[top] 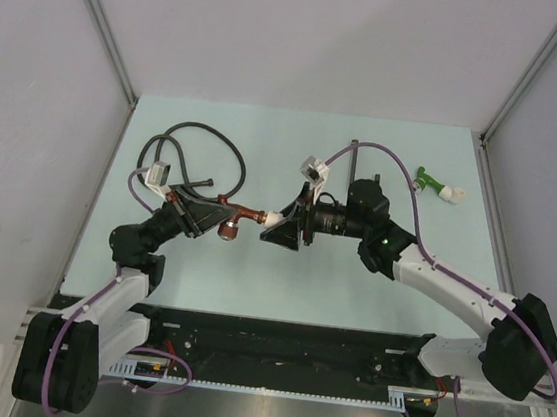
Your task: Install the water faucets
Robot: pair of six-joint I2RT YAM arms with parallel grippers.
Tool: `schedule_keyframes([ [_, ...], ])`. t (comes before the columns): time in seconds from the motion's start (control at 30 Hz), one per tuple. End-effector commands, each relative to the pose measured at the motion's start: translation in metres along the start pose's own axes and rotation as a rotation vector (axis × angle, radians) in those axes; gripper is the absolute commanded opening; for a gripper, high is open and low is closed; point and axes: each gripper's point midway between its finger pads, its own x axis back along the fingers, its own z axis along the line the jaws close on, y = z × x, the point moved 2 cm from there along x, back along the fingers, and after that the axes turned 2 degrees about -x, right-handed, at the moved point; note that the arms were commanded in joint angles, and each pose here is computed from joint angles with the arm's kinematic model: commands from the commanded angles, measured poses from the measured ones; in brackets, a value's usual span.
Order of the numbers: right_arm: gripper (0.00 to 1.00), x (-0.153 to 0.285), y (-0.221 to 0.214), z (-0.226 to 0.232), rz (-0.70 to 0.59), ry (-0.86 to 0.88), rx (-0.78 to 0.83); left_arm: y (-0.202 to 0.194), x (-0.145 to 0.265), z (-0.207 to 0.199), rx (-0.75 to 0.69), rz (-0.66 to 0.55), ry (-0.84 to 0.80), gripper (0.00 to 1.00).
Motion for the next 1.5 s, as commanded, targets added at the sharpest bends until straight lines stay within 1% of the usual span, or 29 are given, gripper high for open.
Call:
schedule_keyframes([
  [0.0,0.04,0.001,0.03,0.024,-0.02,0.171,-0.216,0.003,0.007,-0.069,-0.38,-0.036,-0.301,0.0],
  [0.03,0.12,0.001,0.03,0.023,-0.021,0.165,-0.21,0.003,0.007,-0.069,-0.38,-0.035,-0.3,0.0],
  [0.07,0.28,0.003,0.029,0.021,-0.023,0.138,-0.209,0.003,0.006,-0.069,-0.376,-0.038,-0.298,0.0],
  [0.13,0.43,0.007,0.033,0.018,-0.039,0.094,-0.148,0.003,0.006,-0.068,-0.374,-0.037,-0.298,0.0],
  [0.17,0.57,0.012,0.038,0.016,-0.056,0.046,-0.125,0.003,0.006,-0.067,-0.369,-0.037,-0.295,0.0],
  [0.2,0.64,0.015,0.041,0.016,-0.066,0.022,-0.1,0.004,0.006,-0.067,-0.367,-0.038,-0.295,0.0],
  [0.23,0.76,0.018,0.045,0.01,-0.086,-0.025,-0.05,0.004,0.006,-0.066,-0.36,-0.037,-0.292,0.0],
  [0.3,0.9,0.03,0.05,0.013,-0.098,-0.067,0.002,0.004,0.006,-0.065,-0.354,-0.039,-0.288,0.0],
  [0.33,0.99,0.035,0.054,0.01,-0.111,-0.099,0.073,0.004,0.006,-0.065,-0.353,-0.037,-0.288,0.0],
  [0.37,1.0,0.039,0.052,0.011,-0.102,-0.118,0.092,0.004,0.006,-0.065,-0.353,-0.039,-0.289,0.0],
  [0.4,1.0,0.046,0.059,0.016,-0.123,-0.13,0.14,0.004,0.006,-0.065,-0.351,-0.039,-0.287,0.0],
  [0.43,1.0,0.05,0.058,0.01,-0.116,-0.18,0.201,0.003,0.006,-0.064,-0.347,-0.039,-0.285,0.0],
  [0.5,1.0,0.057,0.061,0.023,-0.126,-0.194,0.313,0.004,0.005,-0.063,-0.34,-0.04,-0.282,0.0],
  [0.53,1.0,0.06,0.057,0.016,-0.097,-0.252,0.404,0.004,0.005,-0.063,-0.339,-0.04,-0.282,0.0],
  [0.57,1.0,0.061,0.057,0.018,-0.091,-0.271,0.452,0.004,0.005,-0.062,-0.335,-0.038,-0.28,0.0],
  [0.6,1.0,0.057,0.051,0.029,-0.074,-0.256,0.499,0.004,0.005,-0.061,-0.331,-0.037,-0.278,0.0],
  [0.63,1.0,0.061,0.053,0.022,-0.06,-0.324,0.59,0.004,0.005,-0.061,-0.33,-0.037,-0.278,0.0],
  [0.7,1.0,0.055,0.043,0.032,-0.027,-0.318,0.672,0.004,0.005,-0.061,-0.329,-0.037,-0.276,0.0],
  [0.77,1.0,0.052,0.039,0.03,0.002,-0.345,0.759,0.004,0.005,-0.062,-0.332,-0.037,-0.279,0.0],
  [0.83,1.0,0.042,0.028,0.034,0.025,-0.324,0.804,0.004,0.005,-0.061,-0.331,-0.037,-0.278,0.0],
  [0.93,0.99,0.035,0.023,0.026,0.047,-0.369,0.858,0.004,0.005,-0.062,-0.33,-0.036,-0.28,0.0],
  [1.0,1.0,0.029,0.017,0.018,0.072,-0.399,0.868,0.004,0.005,-0.062,-0.331,-0.036,-0.279,0.0],
  [1.1,0.98,0.02,0.009,0.011,0.102,-0.397,0.875,0.004,0.005,-0.062,-0.331,-0.036,-0.28,0.0],
  [1.13,0.98,0.016,0.014,0.013,0.073,-0.397,0.881,0.004,0.005,-0.062,-0.331,-0.037,-0.28,0.0],
  [1.17,0.97,0.012,0.011,0.01,0.081,-0.397,0.882,0.004,0.005,-0.063,-0.332,-0.036,-0.281,0.0],
  [1.27,0.91,0.007,0.012,0.008,0.069,-0.404,0.884,0.004,0.005,-0.063,-0.333,-0.034,-0.282,0.0],
  [1.37,0.8,0.002,0.012,0.011,0.051,-0.38,0.87,0.004,0.005,-0.063,-0.332,-0.034,-0.282,0.0],
  [1.4,0.7,0.001,0.012,0.014,0.044,-0.363,0.863,0.004,0.005,-0.063,-0.332,-0.034,-0.282,0.0],
  [1.47,0.56,-0.001,0.012,0.016,0.036,-0.334,0.842,0.004,0.006,-0.063,-0.333,-0.034,-0.283,0.0],
])
